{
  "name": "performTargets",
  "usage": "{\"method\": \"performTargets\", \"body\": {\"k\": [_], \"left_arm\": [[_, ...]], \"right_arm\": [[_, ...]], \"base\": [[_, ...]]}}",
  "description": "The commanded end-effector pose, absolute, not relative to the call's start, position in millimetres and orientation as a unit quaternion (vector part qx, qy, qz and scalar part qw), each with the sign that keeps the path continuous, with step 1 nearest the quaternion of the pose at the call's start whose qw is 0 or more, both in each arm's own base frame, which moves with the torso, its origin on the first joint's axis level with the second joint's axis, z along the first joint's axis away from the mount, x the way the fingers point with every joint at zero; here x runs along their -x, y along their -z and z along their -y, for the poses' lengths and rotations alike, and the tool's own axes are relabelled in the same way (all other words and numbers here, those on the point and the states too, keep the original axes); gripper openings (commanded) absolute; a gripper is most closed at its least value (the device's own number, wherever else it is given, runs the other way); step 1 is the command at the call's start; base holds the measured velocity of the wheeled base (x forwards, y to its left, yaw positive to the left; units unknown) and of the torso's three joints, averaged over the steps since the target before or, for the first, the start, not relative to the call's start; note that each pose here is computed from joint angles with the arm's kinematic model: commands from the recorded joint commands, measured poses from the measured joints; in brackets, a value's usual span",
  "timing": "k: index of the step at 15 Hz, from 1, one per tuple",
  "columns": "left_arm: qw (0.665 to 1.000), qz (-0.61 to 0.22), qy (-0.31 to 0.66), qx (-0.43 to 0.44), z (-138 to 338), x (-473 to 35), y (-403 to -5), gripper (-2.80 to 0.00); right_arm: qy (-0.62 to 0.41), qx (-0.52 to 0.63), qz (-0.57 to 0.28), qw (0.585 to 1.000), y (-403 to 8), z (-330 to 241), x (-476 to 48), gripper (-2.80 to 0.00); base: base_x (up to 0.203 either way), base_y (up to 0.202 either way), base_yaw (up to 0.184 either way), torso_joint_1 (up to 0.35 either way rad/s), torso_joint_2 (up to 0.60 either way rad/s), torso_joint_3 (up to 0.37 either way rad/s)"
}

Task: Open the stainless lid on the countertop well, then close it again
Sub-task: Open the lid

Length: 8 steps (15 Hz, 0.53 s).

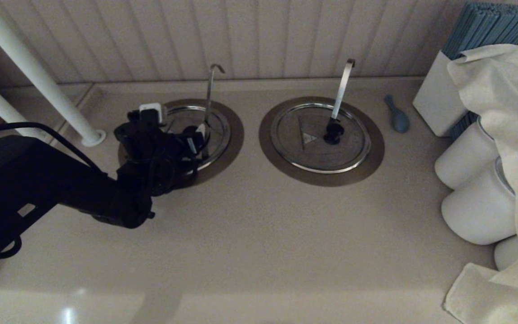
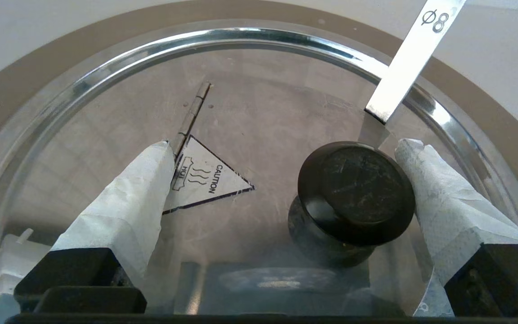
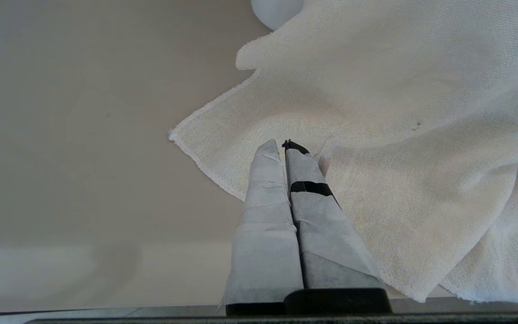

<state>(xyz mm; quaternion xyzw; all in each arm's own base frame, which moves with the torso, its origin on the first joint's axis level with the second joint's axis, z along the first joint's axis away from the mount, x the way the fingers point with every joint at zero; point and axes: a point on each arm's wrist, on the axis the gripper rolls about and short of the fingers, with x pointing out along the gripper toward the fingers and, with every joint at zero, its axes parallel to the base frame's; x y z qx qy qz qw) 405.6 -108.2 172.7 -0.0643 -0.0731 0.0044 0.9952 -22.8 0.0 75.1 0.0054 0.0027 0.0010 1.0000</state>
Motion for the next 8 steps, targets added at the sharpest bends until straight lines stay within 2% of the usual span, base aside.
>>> {"method": "performTargets", "body": {"k": [1, 8], "left_arm": [[0.994, 0.083, -0.005, 0.069, 107.6, -403.4, -178.5, 0.0], [0.992, 0.094, -0.005, 0.08, 103.9, -399.0, -190.0, 0.0]], "right_arm": [[-0.001, -0.005, -0.003, 1.0, -75.4, -0.1, 22.8, -2.8], [-0.002, -0.005, -0.003, 1.0, -75.2, -0.1, 22.9, -2.8]], "base": [[0.0, 0.0, 0.0, 0.0, 0.0, 0.0], [0.0, 0.0, 0.0, 0.0, 0.0, 0.0]]}}
